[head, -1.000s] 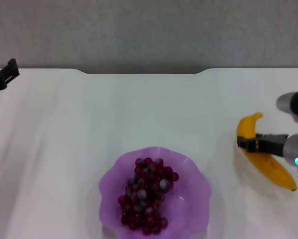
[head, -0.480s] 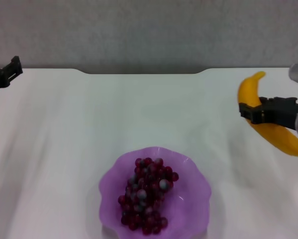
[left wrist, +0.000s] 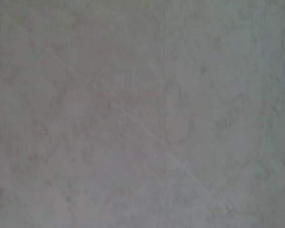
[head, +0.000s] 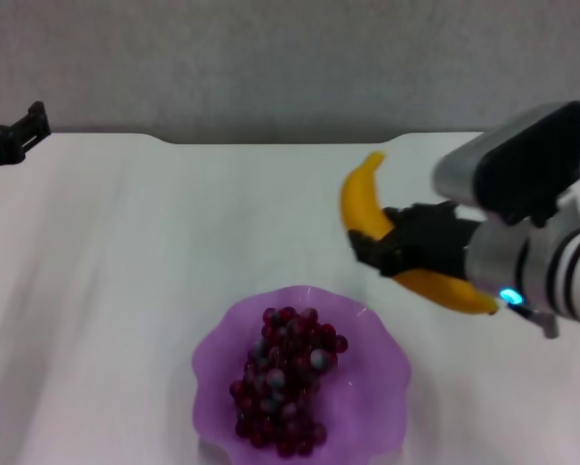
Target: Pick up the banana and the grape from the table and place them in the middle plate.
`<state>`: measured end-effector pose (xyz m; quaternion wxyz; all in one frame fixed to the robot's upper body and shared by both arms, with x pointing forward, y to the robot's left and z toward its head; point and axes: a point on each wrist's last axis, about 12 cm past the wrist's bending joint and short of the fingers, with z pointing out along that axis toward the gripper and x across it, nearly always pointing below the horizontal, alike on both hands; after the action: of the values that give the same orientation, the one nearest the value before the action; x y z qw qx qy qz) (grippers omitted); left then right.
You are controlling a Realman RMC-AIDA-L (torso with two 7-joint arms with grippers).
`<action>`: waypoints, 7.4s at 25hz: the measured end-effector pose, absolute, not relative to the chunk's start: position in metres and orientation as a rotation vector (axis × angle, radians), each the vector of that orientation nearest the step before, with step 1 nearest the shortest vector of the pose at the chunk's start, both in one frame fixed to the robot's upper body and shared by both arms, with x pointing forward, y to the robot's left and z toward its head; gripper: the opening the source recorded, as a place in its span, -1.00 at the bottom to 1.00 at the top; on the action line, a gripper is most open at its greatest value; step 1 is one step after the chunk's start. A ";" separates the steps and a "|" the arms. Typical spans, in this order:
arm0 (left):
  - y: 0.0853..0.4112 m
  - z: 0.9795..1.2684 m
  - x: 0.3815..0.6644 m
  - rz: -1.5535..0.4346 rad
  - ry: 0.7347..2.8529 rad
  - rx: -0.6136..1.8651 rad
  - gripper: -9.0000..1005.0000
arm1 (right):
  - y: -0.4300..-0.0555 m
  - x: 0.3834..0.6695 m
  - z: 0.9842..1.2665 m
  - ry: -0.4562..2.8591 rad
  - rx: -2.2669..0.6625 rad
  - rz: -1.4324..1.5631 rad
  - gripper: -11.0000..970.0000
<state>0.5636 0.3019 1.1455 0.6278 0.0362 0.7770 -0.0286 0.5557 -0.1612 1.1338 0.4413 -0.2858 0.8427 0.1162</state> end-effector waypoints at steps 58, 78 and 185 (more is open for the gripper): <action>0.299 1.153 0.566 -0.078 1.771 0.099 0.75 | -0.074 0.497 1.089 1.887 -1.529 0.254 0.14; 0.300 1.153 0.565 -0.076 1.772 0.097 0.75 | -0.074 0.496 1.119 1.762 -1.449 0.235 0.71; 0.322 1.118 0.559 0.054 1.636 0.188 0.73 | -0.305 0.552 1.106 1.714 -0.180 -0.088 0.69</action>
<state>0.5594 0.3218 1.1184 0.6795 0.0838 0.7285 0.0242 0.5517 -0.3050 1.1060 0.6502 -0.0790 0.7547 -0.0388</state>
